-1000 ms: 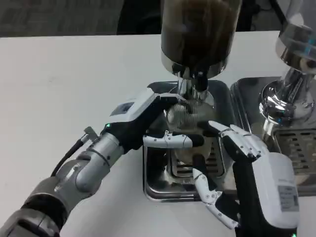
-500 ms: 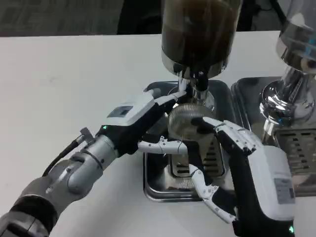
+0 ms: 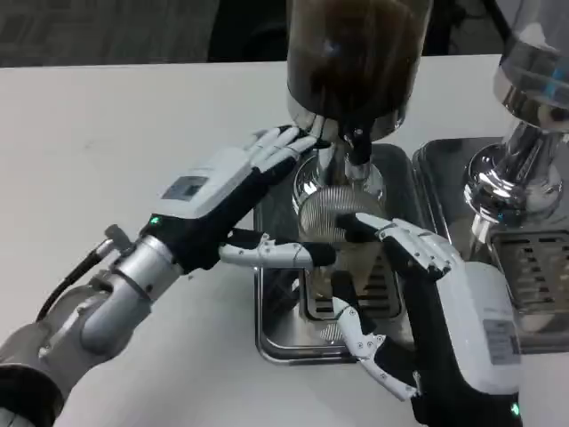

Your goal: Grasp the cup under the faucet to collect the drink, then remove the cup.

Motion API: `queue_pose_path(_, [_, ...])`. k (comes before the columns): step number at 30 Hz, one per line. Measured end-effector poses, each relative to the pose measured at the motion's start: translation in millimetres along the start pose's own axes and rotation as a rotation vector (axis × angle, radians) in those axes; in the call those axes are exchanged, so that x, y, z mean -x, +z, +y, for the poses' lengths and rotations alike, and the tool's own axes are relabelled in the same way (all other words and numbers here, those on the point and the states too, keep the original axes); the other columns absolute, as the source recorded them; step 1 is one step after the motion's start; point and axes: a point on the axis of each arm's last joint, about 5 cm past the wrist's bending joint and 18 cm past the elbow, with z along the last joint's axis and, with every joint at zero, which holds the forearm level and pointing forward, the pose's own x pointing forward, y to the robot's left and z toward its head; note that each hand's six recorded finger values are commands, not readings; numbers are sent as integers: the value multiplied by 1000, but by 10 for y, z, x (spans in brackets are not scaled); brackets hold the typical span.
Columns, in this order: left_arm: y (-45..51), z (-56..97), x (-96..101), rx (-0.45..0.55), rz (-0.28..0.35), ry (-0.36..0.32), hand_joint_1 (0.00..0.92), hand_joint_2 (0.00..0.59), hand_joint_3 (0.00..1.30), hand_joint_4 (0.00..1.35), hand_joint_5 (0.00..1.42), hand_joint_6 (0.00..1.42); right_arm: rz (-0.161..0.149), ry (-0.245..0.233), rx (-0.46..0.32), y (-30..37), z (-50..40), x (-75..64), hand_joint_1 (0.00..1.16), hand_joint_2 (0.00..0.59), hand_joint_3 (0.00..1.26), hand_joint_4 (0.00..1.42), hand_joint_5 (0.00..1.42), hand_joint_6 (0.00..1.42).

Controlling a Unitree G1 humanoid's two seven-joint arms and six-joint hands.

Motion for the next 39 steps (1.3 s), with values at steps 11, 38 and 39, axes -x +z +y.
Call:
queue_pose_path(11, [-46,226,515,12,-11,58,200,27,82,0,0,0,-16,-10,-3,-33,22,-50,516,472,375,331,263,258])
queue_pose_path(38, [23,1039,732,535,-294,212,0,4,249,228,303,229,177,-1,137,-248,-63,-37,456,470,173,39,29,20])
queue_pose_path(39, [12,1051,673,582,-306,178,0,5,244,221,298,228,188,-1,141,-251,-60,-38,451,470,168,35,19,18])
